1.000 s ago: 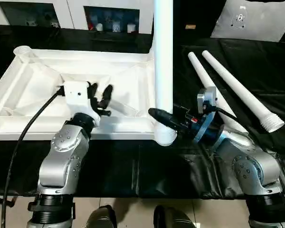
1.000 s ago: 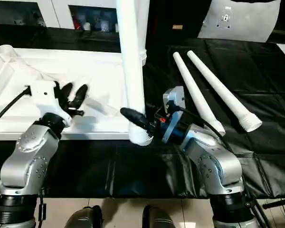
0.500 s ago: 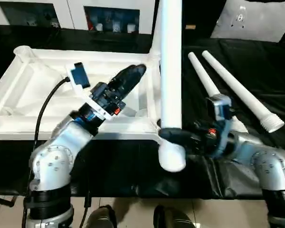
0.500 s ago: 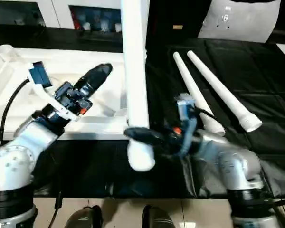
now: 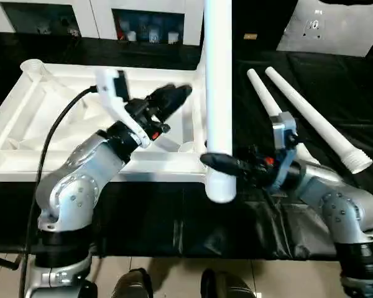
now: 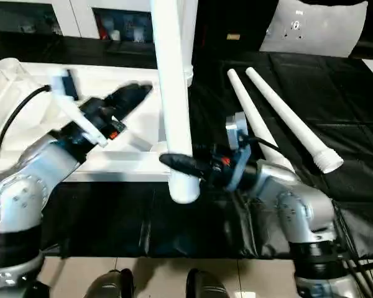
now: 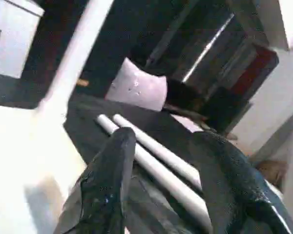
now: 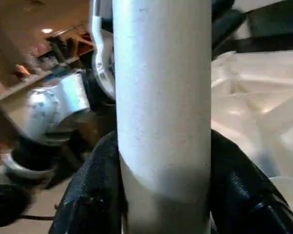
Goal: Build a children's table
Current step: Pick table leg
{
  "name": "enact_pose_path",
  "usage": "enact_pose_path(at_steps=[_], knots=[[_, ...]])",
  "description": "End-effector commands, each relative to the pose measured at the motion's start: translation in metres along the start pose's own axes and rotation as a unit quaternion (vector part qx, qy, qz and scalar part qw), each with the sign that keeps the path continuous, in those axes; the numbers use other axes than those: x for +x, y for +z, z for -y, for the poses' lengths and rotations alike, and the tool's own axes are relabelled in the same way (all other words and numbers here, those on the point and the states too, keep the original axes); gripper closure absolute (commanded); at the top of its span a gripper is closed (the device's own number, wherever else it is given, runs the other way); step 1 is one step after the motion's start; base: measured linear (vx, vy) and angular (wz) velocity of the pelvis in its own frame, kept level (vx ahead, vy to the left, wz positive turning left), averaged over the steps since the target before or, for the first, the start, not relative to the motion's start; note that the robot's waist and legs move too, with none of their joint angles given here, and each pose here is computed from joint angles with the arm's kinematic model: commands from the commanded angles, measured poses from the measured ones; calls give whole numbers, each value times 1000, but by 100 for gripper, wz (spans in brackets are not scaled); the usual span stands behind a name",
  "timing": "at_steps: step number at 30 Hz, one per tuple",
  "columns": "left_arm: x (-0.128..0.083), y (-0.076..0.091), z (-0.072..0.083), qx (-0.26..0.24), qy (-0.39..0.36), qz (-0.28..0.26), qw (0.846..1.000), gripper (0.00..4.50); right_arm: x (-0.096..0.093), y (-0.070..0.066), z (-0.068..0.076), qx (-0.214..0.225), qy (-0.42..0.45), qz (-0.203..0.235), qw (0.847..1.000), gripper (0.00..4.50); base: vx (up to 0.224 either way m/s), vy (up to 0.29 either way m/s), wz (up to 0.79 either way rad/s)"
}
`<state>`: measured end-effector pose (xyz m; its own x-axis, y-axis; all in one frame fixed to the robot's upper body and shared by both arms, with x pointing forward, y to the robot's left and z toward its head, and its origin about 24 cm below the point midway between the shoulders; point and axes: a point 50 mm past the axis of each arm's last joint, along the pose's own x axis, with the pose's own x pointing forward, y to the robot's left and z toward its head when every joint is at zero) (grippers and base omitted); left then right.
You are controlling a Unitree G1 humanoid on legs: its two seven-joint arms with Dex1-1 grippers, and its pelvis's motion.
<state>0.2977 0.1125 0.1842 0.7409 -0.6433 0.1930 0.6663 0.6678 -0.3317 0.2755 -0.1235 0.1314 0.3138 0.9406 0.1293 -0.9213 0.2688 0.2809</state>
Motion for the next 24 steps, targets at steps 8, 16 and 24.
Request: enact_pose_path(at_steps=[8, 16, 24], knots=[[27, 10, 50, 107, -69, -15, 992, 168, 17, 2, 11, -102, -77, -26, 991, 262, 0, 0, 0], [32, 6, 65, 129, -88, -24, 987, 168, 22, 2, 16, -119, -104, -24, 987, 262, 0, 0, 0], [27, 12, 26, 167, 1, -12, 986, 168, 22, 6, 21, -119, -155, -15, 981, 262, 0, 0, 0]])
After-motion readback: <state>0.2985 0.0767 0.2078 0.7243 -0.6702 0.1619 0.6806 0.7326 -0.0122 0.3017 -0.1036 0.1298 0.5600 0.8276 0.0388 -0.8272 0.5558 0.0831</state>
